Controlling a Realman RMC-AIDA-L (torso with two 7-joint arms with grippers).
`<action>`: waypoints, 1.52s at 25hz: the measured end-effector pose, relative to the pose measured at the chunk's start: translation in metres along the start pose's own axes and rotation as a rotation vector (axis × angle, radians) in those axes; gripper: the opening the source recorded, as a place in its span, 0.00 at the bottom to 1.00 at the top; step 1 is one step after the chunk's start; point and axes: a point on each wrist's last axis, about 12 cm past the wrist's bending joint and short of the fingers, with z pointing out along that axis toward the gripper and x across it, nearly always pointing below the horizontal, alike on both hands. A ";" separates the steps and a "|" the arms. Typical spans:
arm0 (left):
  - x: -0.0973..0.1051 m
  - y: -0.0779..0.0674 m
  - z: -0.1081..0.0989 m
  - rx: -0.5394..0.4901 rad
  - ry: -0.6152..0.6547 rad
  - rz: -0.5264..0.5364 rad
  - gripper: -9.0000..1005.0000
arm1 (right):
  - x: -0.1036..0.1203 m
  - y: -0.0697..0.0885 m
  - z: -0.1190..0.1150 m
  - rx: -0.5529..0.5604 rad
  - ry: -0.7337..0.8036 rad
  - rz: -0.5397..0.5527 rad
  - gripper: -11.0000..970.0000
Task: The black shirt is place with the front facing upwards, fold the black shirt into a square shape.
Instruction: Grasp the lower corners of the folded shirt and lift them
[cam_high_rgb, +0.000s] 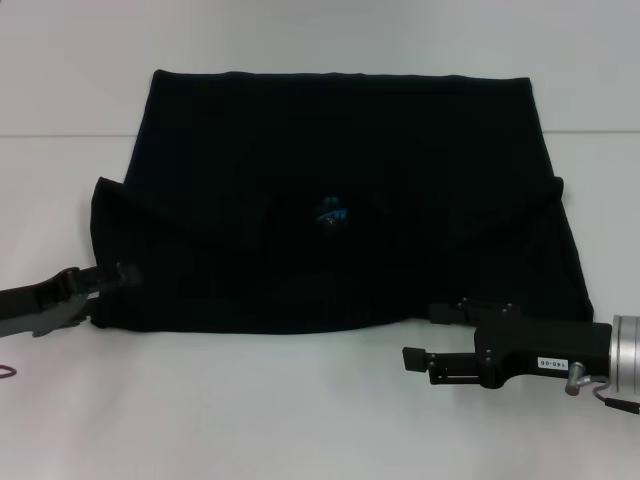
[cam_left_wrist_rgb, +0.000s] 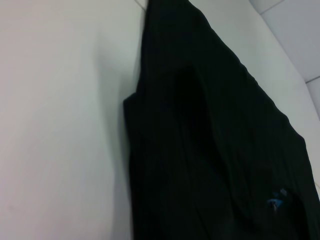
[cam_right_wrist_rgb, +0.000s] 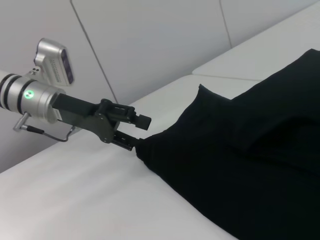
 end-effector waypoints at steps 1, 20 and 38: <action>0.000 -0.001 0.000 0.001 0.004 0.003 0.82 | 0.000 0.000 0.000 0.001 0.000 0.000 0.97; -0.003 -0.009 0.011 -0.036 0.073 0.107 0.39 | 0.001 0.000 -0.003 0.005 -0.012 0.015 0.97; -0.007 -0.013 0.011 -0.039 0.104 0.149 0.04 | -0.086 -0.048 -0.092 0.324 0.259 0.497 0.96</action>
